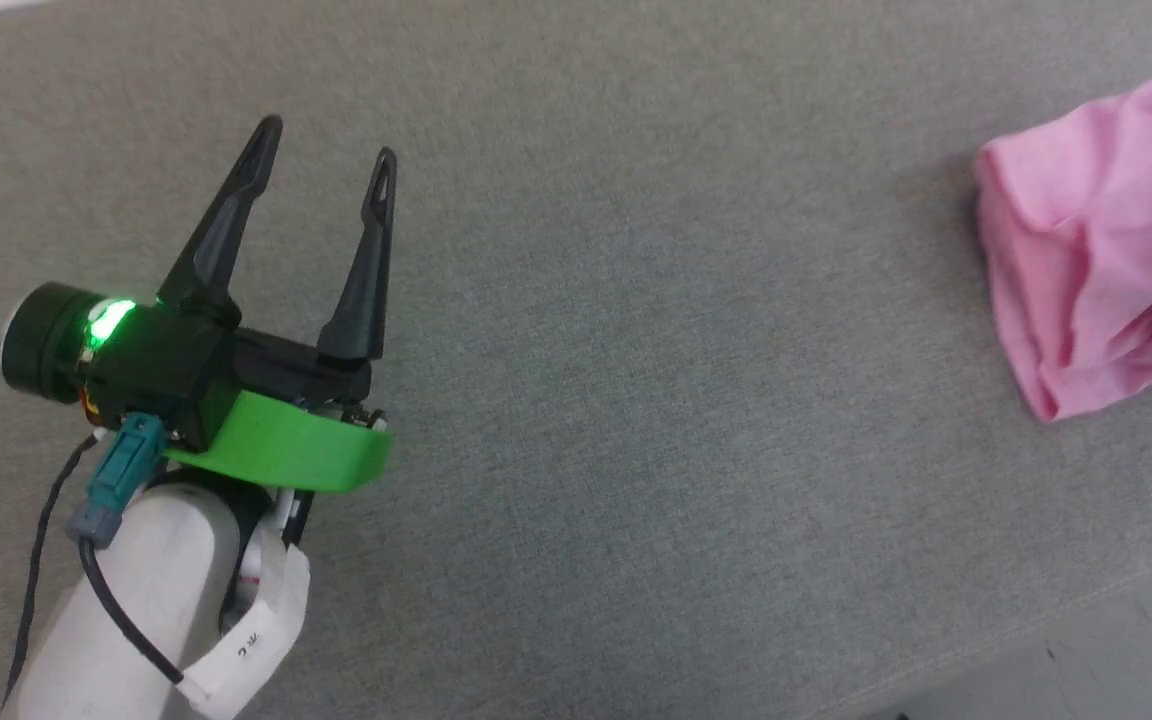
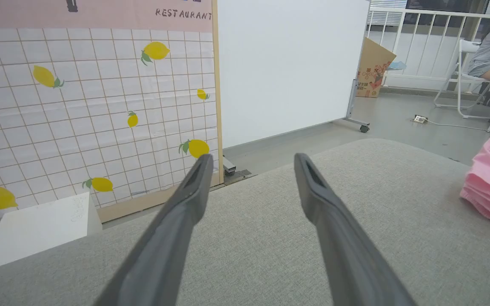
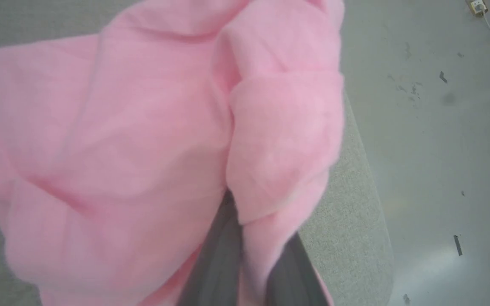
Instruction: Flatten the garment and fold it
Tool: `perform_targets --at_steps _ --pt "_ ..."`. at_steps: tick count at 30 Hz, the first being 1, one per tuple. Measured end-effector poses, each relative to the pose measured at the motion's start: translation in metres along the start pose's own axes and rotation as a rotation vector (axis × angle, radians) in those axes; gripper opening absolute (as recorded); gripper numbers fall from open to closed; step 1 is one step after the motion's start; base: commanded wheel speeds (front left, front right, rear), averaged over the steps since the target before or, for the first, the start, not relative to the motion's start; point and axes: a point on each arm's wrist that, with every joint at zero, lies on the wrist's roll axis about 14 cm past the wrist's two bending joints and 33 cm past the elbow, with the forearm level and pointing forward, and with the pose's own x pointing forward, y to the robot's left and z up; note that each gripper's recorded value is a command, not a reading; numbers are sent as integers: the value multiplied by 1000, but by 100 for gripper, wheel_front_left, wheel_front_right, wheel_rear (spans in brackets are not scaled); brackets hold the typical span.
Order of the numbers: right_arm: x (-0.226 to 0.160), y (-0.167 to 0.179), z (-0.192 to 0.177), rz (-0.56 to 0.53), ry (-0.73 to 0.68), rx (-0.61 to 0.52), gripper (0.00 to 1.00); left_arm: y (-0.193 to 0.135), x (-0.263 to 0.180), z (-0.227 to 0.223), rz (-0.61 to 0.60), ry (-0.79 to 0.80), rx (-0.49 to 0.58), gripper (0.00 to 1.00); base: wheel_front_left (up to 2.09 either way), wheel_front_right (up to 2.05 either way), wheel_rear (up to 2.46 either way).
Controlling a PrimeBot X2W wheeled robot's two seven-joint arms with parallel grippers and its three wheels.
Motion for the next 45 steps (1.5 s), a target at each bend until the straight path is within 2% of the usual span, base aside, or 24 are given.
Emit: perform_targets --at_steps 8,9,10,11,18,24,30,39,45 --pt "30 -21 -9 -118 -14 -18 0 5 9 -47 -16 56 -41 100 0 0 0" --pt "34 -18 -12 -120 -11 -21 28 6 8 -52 -15 65 -47 100 0 0 0" --pt "37 -15 -14 -118 -12 -27 80 7 8 -56 -13 73 -50 100 0 0 0" --pt "40 -12 -16 -116 -16 -32 100 8 7 -60 -12 81 -53 100 0 0 0" --pt "32 -21 7 -159 -179 -106 100 14 0 -57 19 88 -36 100 0 0 0" --pt "0 -39 43 -193 -355 -130 100 10 -19 -49 68 106 -56 100 0 0 0" --pt "-34 -37 39 -167 -456 -148 100 8 -40 -26 132 88 -39 100 0 0 0" --pt "-75 24 17 0 -550 -36 100 18 -80 11 234 57 21 100 0 0 0" --pt "-99 91 38 169 -650 32 100 40 -113 26 341 58 68 100 0 0 0"
